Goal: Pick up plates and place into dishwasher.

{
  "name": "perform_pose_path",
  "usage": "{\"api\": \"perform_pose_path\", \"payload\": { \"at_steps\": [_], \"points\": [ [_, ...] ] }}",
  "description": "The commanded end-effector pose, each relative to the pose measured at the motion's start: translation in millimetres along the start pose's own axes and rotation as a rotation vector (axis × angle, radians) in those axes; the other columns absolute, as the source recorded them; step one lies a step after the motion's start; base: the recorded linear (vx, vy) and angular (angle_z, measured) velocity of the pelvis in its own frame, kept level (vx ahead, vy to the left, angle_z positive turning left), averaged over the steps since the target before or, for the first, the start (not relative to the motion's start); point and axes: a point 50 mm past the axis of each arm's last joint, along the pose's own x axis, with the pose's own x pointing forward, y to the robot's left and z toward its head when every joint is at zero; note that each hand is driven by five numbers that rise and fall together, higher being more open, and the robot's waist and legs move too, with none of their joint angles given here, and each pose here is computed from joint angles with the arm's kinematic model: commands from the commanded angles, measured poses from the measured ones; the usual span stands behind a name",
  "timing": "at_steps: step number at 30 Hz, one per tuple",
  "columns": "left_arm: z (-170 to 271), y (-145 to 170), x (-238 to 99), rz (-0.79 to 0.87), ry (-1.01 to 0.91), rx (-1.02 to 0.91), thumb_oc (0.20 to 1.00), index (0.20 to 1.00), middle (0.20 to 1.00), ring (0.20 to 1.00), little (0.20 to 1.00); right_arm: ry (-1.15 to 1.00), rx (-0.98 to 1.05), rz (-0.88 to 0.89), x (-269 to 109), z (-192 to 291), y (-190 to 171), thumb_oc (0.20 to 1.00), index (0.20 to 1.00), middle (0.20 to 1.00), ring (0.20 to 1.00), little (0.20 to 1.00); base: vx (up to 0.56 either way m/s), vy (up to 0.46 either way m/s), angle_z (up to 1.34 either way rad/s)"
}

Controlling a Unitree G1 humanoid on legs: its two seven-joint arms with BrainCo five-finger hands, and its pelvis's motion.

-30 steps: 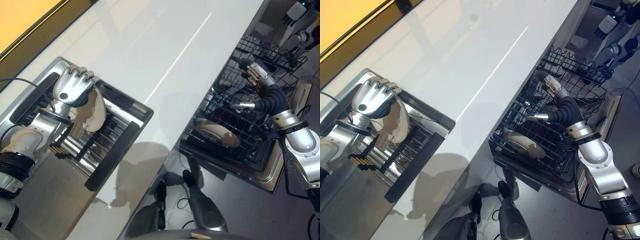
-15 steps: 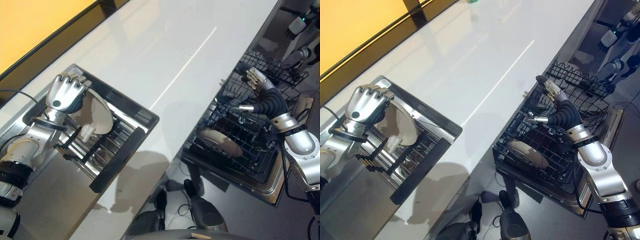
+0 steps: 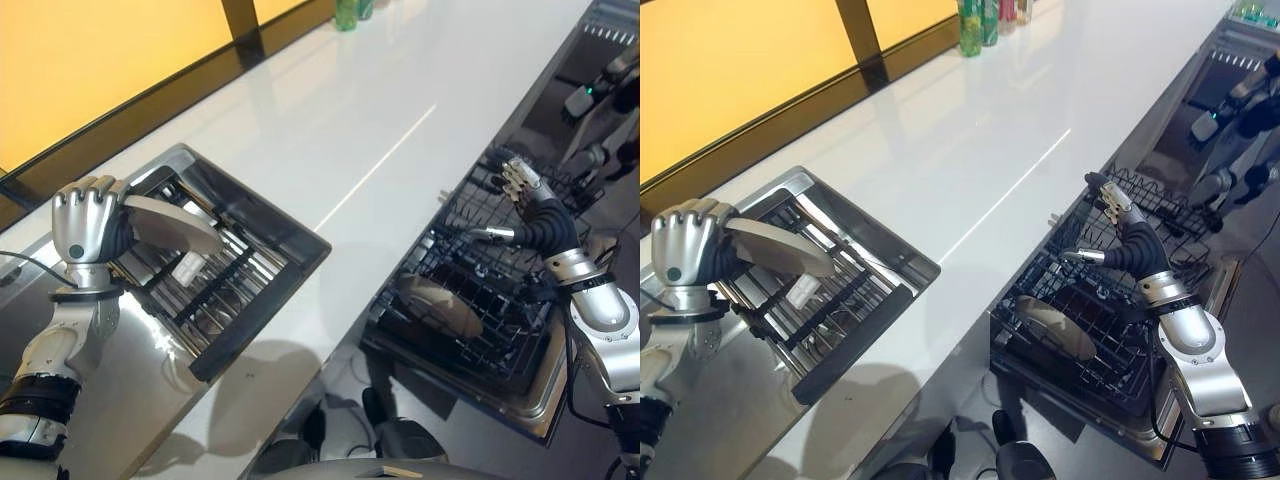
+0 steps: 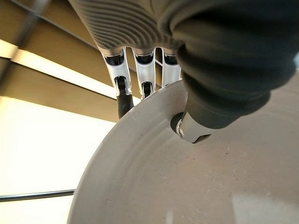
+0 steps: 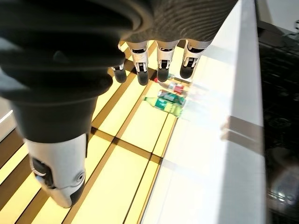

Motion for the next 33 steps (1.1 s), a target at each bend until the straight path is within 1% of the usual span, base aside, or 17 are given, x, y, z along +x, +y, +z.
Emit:
{"api": "perform_pose_path", "payload": {
  "at_steps": [1,4,7,11,13,14,18,20,24,27,29,30,31,33],
  "points": [
    [-19,35,25,0.244,0.11,-0.019,0.2,0.2,0.2,0.2,0.2,-0.059,-0.023,0.005,-8,17,-1,1.0,1.0,1.0,1.0,1.0,0.06,-0.033,0.01],
    [-26,39,21,0.281,0.181,-0.065,0.2,0.2,0.2,0.2,0.2,-0.05,-0.018,0.002,-11,16,0,1.0,1.0,1.0,1.0,1.0,0.05,-0.027,0.0],
    [-33,40,15,0.321,0.321,-0.199,0.2,0.2,0.2,0.2,0.2,-0.055,-0.021,-0.012,-15,15,-1,1.0,1.0,1.0,1.0,1.0,0.02,-0.022,0.04],
    [-36,40,9,0.416,0.465,-0.355,0.2,0.2,0.2,0.2,0.2,-0.109,-0.03,-0.057,-13,22,-2,1.0,1.0,1.0,1.0,1.0,0.0,-0.007,0.01],
    [-34,42,9,0.453,0.482,-0.387,0.2,0.2,0.2,0.2,0.2,-0.144,-0.036,-0.075,-12,27,-4,1.0,1.0,1.0,1.0,1.0,0.0,0.0,0.0],
    [-31,43,12,0.489,0.496,-0.441,0.2,0.2,0.2,0.2,0.2,-0.203,-0.047,-0.102,-9,35,-7,1.0,1.0,1.0,1.0,1.0,0.0,0.0,0.0],
    [-24,48,18,0.534,0.501,-0.488,0.2,0.2,0.2,0.2,0.2,-0.317,-0.056,-0.134,-5,53,-10,1.0,1.0,1.0,1.0,1.0,-0.04,-0.026,0.0],
    [-23,50,19,0.566,0.52,-0.522,0.2,0.2,0.2,0.2,0.2,-0.381,-0.056,-0.128,-2,63,-10,1.0,1.0,1.0,1.0,1.0,-0.05,-0.017,0.0],
    [-22,52,26,0.593,0.534,-0.6,0.2,0.2,0.2,0.2,0.2,-0.426,-0.039,-0.113,7,72,-7,1.0,1.0,1.0,1.0,1.0,-0.05,-0.021,0.01],
    [-4,52,33,0.611,0.527,-0.751,0.2,0.2,0.2,0.2,0.2,-0.506,0.034,-0.079,18,89,2,1.0,1.0,1.0,1.0,1.0,-0.09,-0.045,0.06],
    [15,50,35,0.615,0.519,-0.876,0.2,0.2,0.2,0.2,0.2,-0.566,0.086,-0.029,28,101,16,1.0,1.0,1.0,1.0,1.0,-0.11,-0.045,0.03],
    [21,49,36,0.615,0.518,-0.905,0.2,0.2,0.2,0.2,0.2,-0.578,0.106,-0.012,31,104,21,1.0,1.0,1.0,1.0,1.0,-0.09,-0.029,0.08],
    [29,48,37,0.606,0.514,-0.941,0.2,0.2,0.2,0.2,0.2,-0.589,0.133,0.018,36,109,28,1.0,1.0,1.0,1.0,1.0,-0.1,-0.031,0.17],
    [52,46,42,0.573,0.493,-1.03,0.2,0.2,0.2,0.2,0.2,-0.598,0.2,0.12,47,119,55,1.0,1.0,1.0,1.0,1.0,-0.12,-0.037,0.16]
  ]
}}
